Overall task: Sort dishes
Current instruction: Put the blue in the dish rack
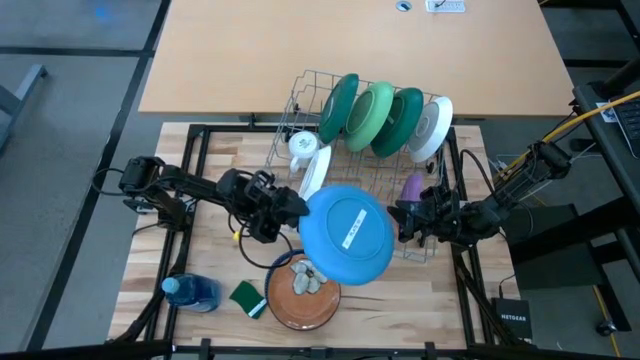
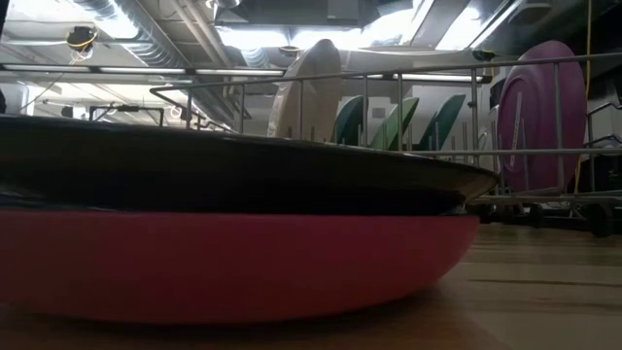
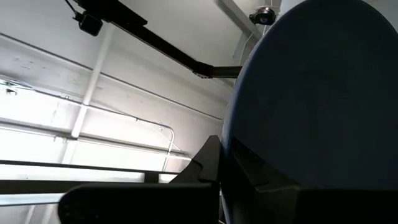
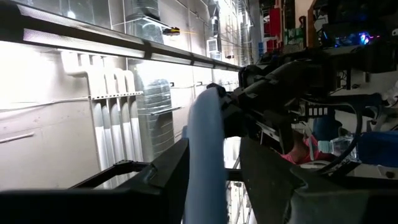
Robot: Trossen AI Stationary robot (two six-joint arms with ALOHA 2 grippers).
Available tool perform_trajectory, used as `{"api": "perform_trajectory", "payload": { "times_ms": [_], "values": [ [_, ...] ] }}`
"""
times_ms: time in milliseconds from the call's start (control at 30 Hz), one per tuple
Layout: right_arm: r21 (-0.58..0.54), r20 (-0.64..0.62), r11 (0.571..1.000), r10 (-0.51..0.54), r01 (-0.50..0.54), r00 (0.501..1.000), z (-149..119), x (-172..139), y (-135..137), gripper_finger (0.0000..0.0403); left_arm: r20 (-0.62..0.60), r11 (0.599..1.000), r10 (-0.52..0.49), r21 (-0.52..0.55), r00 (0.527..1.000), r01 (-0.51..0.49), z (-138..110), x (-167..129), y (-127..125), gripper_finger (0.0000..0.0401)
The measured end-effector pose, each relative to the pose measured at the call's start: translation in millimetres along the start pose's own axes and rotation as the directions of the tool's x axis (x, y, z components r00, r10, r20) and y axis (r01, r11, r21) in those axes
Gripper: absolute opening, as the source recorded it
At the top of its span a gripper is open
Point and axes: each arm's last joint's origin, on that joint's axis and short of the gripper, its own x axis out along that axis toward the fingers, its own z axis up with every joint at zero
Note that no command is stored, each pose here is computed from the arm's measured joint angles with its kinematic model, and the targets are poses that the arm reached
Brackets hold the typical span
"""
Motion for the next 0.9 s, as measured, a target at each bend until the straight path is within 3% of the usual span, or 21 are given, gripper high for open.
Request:
{"api": "perform_trajectory", "payload": {
  "times_ms": [367,900],
  "values": [
    [-0.002,0.000,1.000,0.000,0.000,1.000,0.0,0.0,0.0,0.0145,0.012,0.997,-0.066,-0.037,0.998,0.066,-3.4,8.2,-2.0,0.0000],
    [-0.031,-0.034,0.999,0.008,-0.009,0.999,-1.0,0.0,0.2,0.0145,0.011,0.996,-0.071,-0.057,0.997,0.072,-3.6,8.1,-2.6,0.0000]
  ]
}}
